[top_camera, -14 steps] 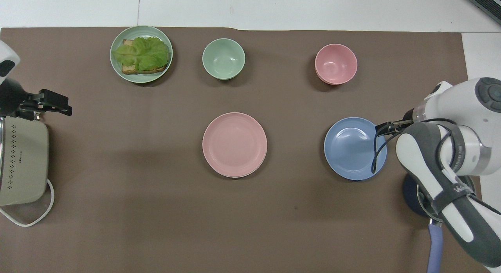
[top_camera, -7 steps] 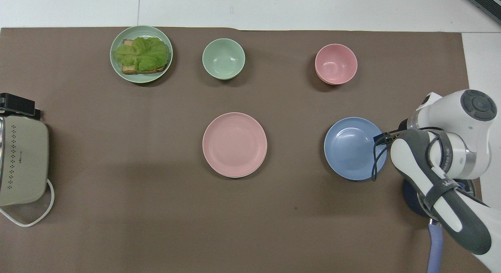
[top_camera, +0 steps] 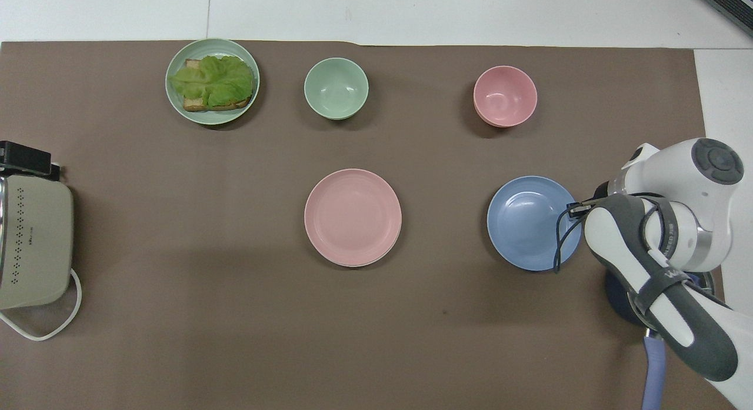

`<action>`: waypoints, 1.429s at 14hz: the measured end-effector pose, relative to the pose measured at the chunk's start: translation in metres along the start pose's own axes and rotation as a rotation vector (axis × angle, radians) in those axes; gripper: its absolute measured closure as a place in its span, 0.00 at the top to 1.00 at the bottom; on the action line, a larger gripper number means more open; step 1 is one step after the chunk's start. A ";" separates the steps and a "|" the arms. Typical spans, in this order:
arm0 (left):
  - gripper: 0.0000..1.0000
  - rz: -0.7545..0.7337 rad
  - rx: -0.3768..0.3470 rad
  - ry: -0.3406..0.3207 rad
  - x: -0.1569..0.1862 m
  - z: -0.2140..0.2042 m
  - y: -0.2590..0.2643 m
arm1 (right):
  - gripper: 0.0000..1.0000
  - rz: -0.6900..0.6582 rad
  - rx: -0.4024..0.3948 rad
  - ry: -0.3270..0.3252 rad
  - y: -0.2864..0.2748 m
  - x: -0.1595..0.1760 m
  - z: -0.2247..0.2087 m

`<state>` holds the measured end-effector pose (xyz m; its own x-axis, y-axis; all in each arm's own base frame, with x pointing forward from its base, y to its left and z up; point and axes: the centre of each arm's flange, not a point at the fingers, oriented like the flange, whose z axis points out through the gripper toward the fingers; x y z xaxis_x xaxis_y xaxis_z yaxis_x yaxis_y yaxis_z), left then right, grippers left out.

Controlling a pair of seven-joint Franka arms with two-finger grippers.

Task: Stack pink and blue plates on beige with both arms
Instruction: 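Grasp the rim of the blue plate with the right gripper, then carry the blue plate onto the pink plate with the right gripper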

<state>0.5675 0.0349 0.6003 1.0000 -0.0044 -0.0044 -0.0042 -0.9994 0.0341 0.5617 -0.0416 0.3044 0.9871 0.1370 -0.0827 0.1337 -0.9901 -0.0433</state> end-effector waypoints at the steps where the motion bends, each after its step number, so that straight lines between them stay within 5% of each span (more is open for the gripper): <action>1: 1.00 0.000 0.000 0.000 0.000 0.000 0.000 | 0.11 0.000 0.000 0.000 0.000 0.000 0.000; 6: 1.00 0.000 0.000 0.000 0.000 0.000 0.000 | 0.04 0.003 0.031 -0.019 -0.003 0.004 -0.030; 12: 1.00 0.000 0.000 0.000 0.000 0.000 0.000 | 0.04 -0.017 0.082 0.086 -0.021 0.005 -0.134; 16: 1.00 0.000 0.000 0.000 0.000 0.000 0.000 | 0.04 -0.029 0.099 0.132 -0.059 0.007 -0.205; 20: 1.00 0.000 0.000 0.000 0.000 0.000 0.000 | 0.04 0.035 0.113 0.129 -0.143 0.015 -0.216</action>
<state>0.5675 0.0349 0.6003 1.0000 -0.0044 -0.0045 -0.0043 -0.9994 0.0339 0.5763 0.0953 0.5243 0.9951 0.0898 0.0420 0.0952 -0.9833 -0.1551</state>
